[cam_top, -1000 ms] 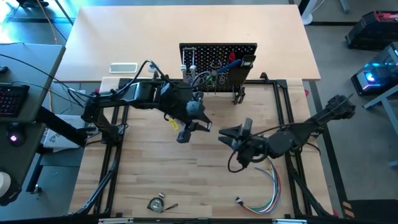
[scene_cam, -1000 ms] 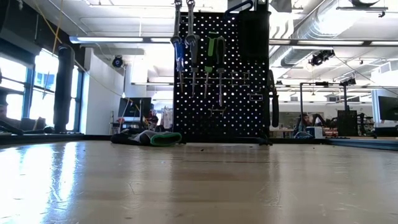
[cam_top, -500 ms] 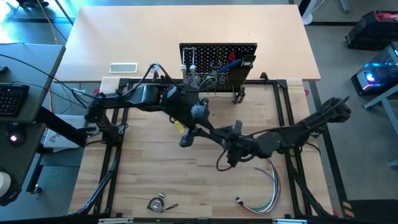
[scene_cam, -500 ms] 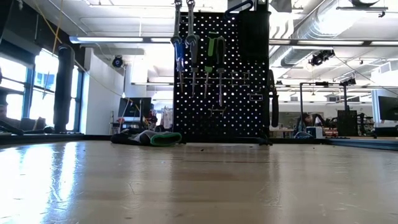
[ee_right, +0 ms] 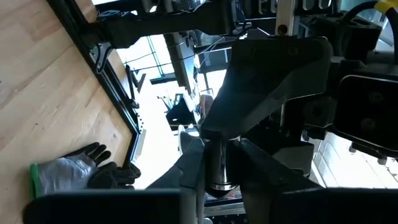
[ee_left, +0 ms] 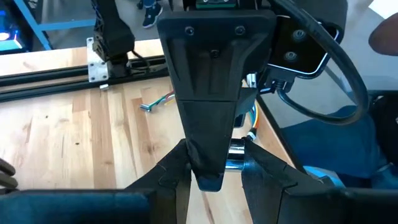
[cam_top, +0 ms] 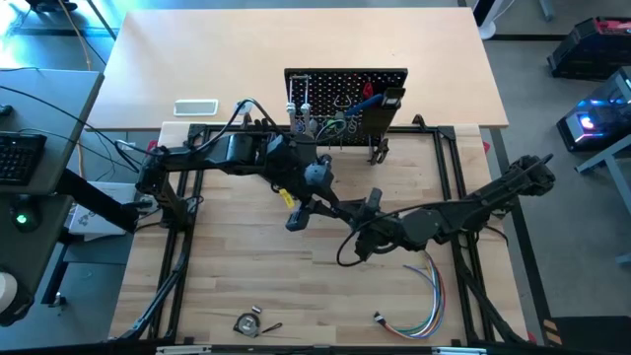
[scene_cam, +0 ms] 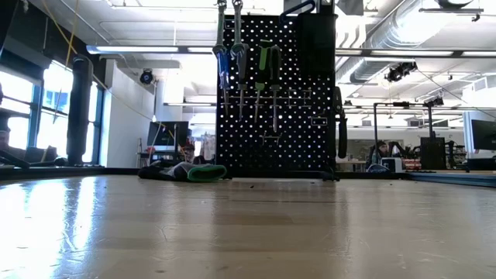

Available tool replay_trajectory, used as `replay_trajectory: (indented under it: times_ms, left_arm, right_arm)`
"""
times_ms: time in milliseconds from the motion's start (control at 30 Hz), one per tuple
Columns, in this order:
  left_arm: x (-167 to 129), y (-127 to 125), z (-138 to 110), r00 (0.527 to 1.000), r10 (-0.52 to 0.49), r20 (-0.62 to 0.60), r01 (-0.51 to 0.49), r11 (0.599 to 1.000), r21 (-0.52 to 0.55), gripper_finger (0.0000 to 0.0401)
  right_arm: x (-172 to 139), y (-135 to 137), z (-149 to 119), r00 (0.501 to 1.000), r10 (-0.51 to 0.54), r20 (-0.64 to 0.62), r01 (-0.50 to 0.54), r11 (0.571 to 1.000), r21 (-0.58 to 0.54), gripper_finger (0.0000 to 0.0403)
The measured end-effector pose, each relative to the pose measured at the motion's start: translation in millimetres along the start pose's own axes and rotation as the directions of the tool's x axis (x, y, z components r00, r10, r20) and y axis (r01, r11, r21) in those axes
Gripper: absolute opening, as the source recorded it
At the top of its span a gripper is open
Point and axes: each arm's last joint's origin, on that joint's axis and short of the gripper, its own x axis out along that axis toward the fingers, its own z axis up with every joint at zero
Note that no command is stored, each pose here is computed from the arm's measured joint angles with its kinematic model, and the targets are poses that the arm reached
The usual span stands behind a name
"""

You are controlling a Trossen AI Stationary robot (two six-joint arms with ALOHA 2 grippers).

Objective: Hang tools onto peg board
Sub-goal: Put the silver socket into the black bin on the pegboard

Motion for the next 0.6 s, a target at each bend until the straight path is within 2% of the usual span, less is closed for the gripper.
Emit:
replay_trajectory:
  times_ms: [367, 600]
  left_arm:
    - [-0.1, 0.5, -0.2, 1.0, 0.006, -0.002, -0.006, 1.0, -0.003, 0.0103]
    - [-4.3, 2.3, 2.0, 0.999, 0.035, 0.019, -0.036, 0.999, 0.01, 0.0135]
  right_arm:
    - [-0.1, -0.1, -0.1, 1.0, -0.001, -0.006, 0.002, 0.999, 0.037, 0.0055]
    - [-6.3, -3.2, 5.5, 0.999, -0.039, -0.021, 0.041, 0.997, 0.068, 0.0055]
